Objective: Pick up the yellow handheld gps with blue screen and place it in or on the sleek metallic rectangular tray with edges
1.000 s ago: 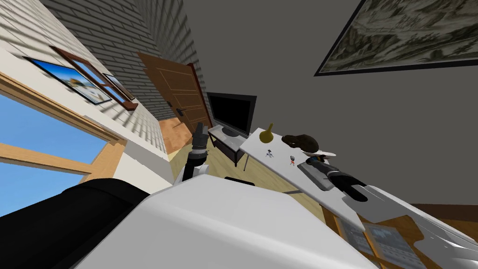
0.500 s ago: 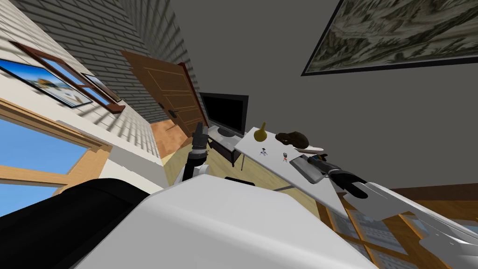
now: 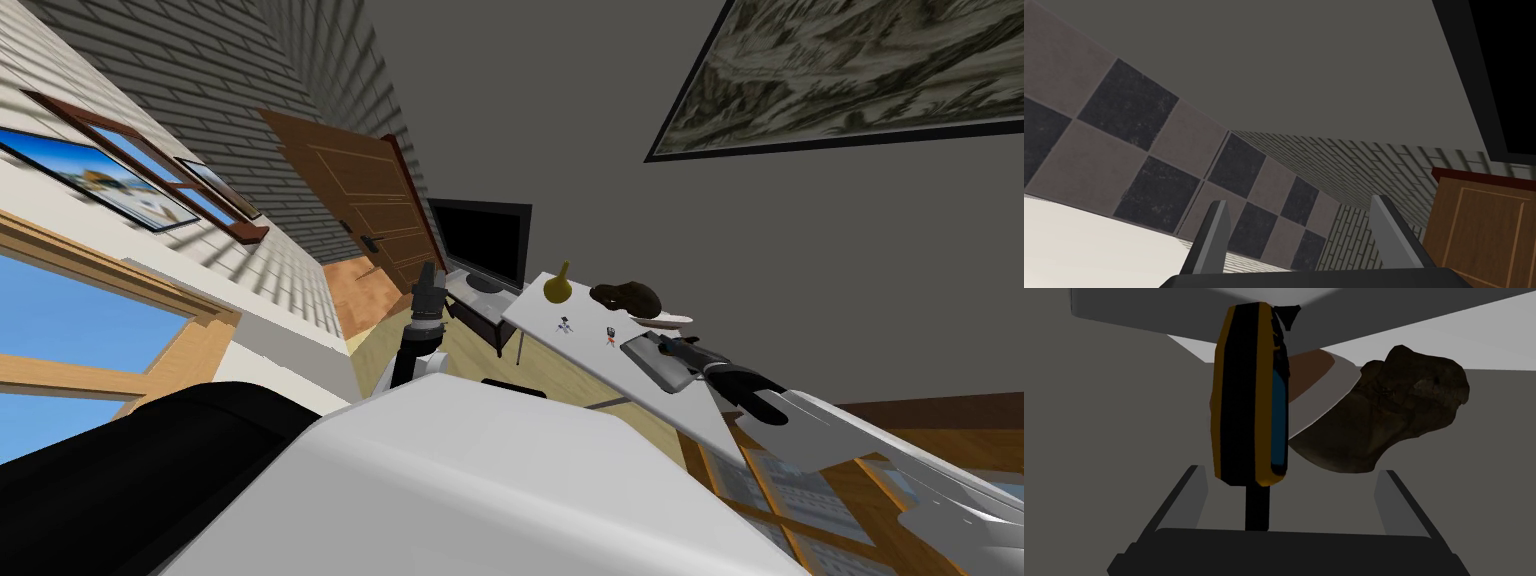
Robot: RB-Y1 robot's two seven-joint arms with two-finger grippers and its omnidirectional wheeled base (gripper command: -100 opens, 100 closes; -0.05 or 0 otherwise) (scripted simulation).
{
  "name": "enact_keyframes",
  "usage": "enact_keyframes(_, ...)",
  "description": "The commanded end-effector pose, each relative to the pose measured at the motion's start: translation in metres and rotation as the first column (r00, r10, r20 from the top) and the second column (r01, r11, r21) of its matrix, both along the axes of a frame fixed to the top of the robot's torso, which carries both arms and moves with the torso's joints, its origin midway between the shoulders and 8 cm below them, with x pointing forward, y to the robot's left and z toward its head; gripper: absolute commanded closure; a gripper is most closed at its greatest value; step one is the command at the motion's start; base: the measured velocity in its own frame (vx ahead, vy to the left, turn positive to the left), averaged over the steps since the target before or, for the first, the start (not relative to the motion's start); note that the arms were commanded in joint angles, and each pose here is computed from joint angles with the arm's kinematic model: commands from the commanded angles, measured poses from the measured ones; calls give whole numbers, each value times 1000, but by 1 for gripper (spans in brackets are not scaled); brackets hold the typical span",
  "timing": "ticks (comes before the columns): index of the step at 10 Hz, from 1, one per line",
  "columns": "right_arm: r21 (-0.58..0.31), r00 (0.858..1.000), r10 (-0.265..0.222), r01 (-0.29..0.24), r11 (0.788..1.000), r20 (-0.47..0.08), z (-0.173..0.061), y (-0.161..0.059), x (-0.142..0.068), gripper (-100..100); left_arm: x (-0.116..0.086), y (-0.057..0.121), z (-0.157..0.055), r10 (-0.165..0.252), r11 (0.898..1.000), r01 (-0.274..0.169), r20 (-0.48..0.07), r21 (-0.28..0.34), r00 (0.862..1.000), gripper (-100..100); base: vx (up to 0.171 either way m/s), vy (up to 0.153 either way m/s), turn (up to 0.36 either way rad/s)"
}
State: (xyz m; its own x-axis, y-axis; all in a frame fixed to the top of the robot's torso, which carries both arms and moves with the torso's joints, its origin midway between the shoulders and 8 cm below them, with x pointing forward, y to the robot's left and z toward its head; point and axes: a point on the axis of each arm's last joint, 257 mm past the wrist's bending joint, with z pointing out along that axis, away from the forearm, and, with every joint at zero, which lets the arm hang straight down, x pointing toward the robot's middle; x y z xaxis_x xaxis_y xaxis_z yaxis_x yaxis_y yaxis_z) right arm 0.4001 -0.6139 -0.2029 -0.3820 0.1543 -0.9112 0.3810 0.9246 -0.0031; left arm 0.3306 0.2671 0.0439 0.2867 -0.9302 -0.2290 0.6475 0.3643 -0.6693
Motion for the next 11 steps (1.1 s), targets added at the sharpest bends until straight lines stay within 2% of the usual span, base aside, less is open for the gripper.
enact_keyframes(1,0,1000,-2,2,1000,0,11,0,3,-100,0,0,0,0,1000,0,0,0,1000,0,-8,-10,6)
enact_keyframes(9,5,1000,-4,4,1000,-9,49,11,18,-100,0,0,0,0,1000,0,0,0,1000,0,-17,-16,6)
enact_keyframes(10,3,1000,-3,3,1000,-8,47,9,17,-100,0,0,0,0,1000,0,0,0,1000,0,-5,-8,3)
enact_keyframes(11,4,1000,-4,4,1000,-8,47,9,17,0,0,0,0,0,1000,0,0,0,1000,0,0,0,0)
